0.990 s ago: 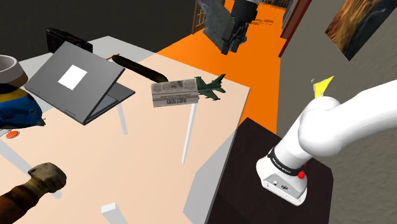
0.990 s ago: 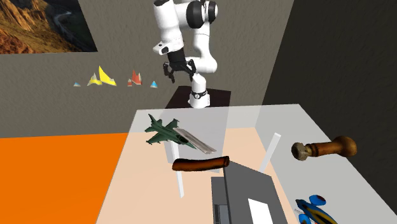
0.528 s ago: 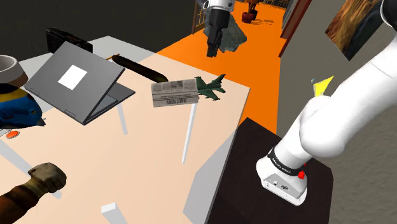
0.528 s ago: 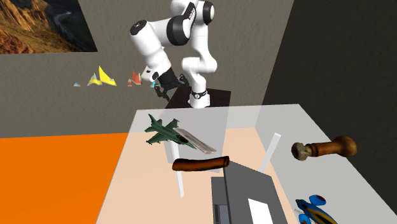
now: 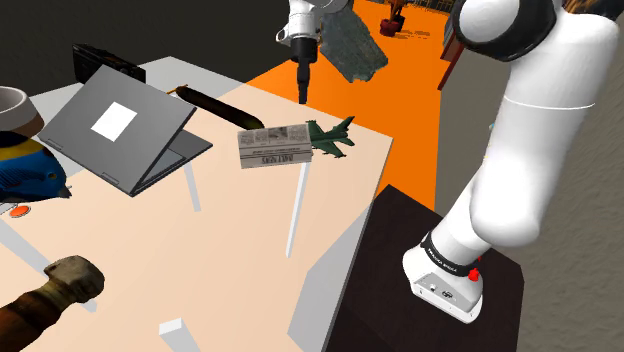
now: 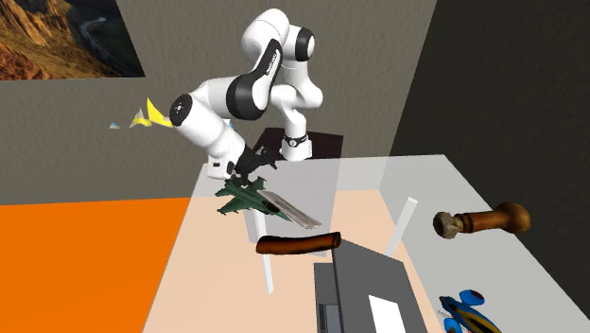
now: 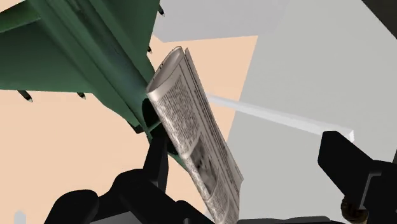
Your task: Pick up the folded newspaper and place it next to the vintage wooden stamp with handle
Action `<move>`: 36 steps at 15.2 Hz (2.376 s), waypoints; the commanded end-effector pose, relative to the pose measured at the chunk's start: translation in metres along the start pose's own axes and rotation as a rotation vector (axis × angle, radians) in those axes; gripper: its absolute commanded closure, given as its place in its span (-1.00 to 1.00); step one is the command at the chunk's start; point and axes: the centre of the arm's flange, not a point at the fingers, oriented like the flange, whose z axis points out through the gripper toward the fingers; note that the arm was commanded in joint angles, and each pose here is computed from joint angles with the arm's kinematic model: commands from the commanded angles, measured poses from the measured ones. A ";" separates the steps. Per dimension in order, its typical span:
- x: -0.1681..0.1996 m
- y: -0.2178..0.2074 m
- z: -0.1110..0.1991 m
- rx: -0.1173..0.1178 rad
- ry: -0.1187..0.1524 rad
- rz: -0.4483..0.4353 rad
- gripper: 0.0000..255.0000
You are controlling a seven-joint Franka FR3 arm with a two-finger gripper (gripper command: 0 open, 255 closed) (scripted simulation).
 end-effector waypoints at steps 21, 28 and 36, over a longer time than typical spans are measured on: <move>0.118 0.042 0.109 0.196 -0.178 -0.326 -1.00; 0.118 0.042 0.109 0.196 -0.178 -0.326 1.00; 0.116 0.034 0.096 0.196 -0.178 -0.326 1.00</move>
